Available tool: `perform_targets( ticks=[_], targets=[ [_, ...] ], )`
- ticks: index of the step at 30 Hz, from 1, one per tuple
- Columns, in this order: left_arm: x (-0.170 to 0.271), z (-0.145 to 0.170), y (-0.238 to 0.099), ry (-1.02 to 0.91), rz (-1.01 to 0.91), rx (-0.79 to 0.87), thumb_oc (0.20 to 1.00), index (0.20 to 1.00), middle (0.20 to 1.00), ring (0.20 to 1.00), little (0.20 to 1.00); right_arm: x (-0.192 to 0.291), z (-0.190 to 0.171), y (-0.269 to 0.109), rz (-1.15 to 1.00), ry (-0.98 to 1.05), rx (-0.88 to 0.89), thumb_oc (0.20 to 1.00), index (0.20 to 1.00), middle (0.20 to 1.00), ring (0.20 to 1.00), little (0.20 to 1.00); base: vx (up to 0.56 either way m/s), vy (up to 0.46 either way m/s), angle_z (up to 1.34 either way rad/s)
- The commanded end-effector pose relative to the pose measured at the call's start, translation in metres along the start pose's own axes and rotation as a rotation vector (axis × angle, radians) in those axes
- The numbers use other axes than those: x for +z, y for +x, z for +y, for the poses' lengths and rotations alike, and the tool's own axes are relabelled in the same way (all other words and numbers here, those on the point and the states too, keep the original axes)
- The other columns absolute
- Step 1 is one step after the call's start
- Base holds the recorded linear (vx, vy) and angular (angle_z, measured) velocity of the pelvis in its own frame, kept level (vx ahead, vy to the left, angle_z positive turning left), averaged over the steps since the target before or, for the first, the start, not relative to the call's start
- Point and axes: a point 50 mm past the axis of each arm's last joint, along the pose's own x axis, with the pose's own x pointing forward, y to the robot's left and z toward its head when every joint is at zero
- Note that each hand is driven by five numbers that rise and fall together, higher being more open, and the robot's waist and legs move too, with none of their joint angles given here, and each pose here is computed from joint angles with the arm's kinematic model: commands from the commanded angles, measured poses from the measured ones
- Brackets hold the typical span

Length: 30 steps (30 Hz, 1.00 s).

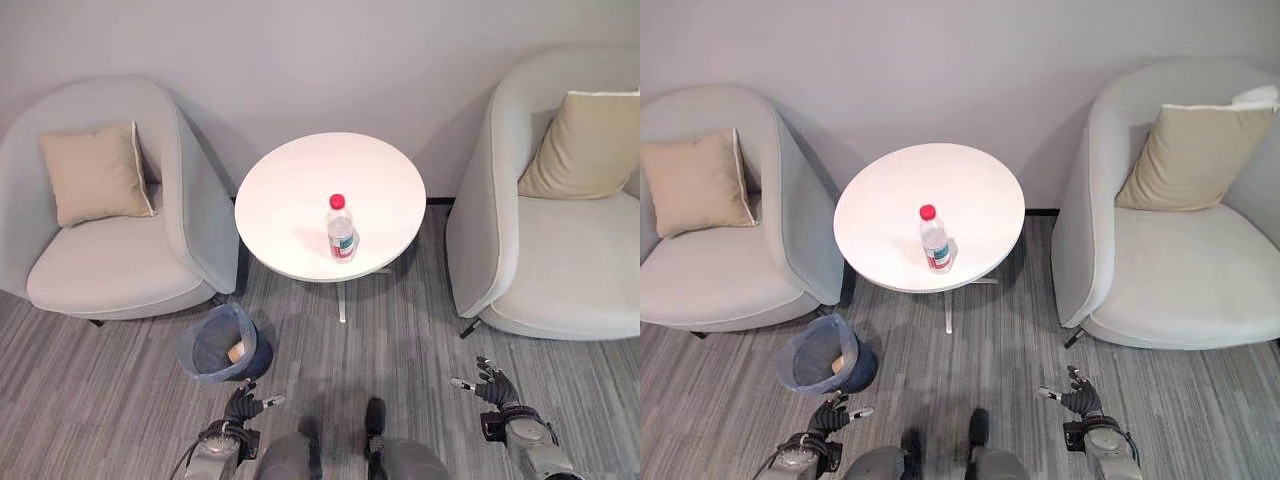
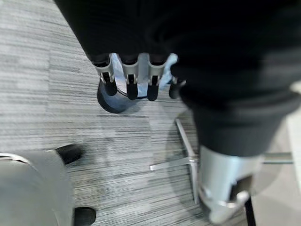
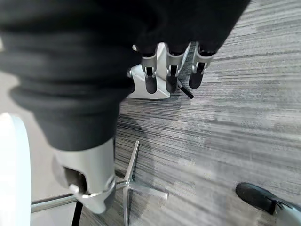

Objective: Gather garbage on tea table into small bin, then transfer packed bag to large trash can.

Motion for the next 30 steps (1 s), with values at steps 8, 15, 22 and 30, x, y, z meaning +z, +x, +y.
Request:
perform_targets(
  ticks=[8, 15, 22, 30],
  targets=[
    [-0.007, 0.015, -0.005, 0.003, 0.003, 0.035, 1.000, 1.000, 1.000, 1.000, 1.000, 0.019, 0.000, -0.005, -0.117, -0.033, 0.020, 1.000, 1.000, 1.000, 1.000, 1.000, 0.26, 0.151, -0.08],
    [0.001, 0.028, -0.003, 0.040, -0.028, 0.069, 1.000, 1.000, 1.000, 1.000, 1.000, 0.062, 0.004, -0.007, -0.304, -0.080, 0.052, 1.000, 1.000, 1.000, 1.000, 1.000, 0.13, 0.114, -0.17],
    [0.003, 0.033, -0.003, 0.032, -0.035, 0.084, 1.000, 1.000, 1.000, 1.000, 1.000, 0.086, 0.002, -0.007, -0.397, -0.223, 0.073, 1.000, 1.000, 1.000, 1.000, 1.000, 0.04, -0.059, 0.15],
    [-0.014, 0.032, -0.010, 0.055, 0.004, 0.061, 1.000, 1.000, 1.000, 1.000, 1.000, 0.130, 0.010, -0.030, -0.622, -0.485, 0.215, 1.000, 1.000, 1.000, 1.000, 1.000, 0.03, -0.109, 0.16]
  ],
)
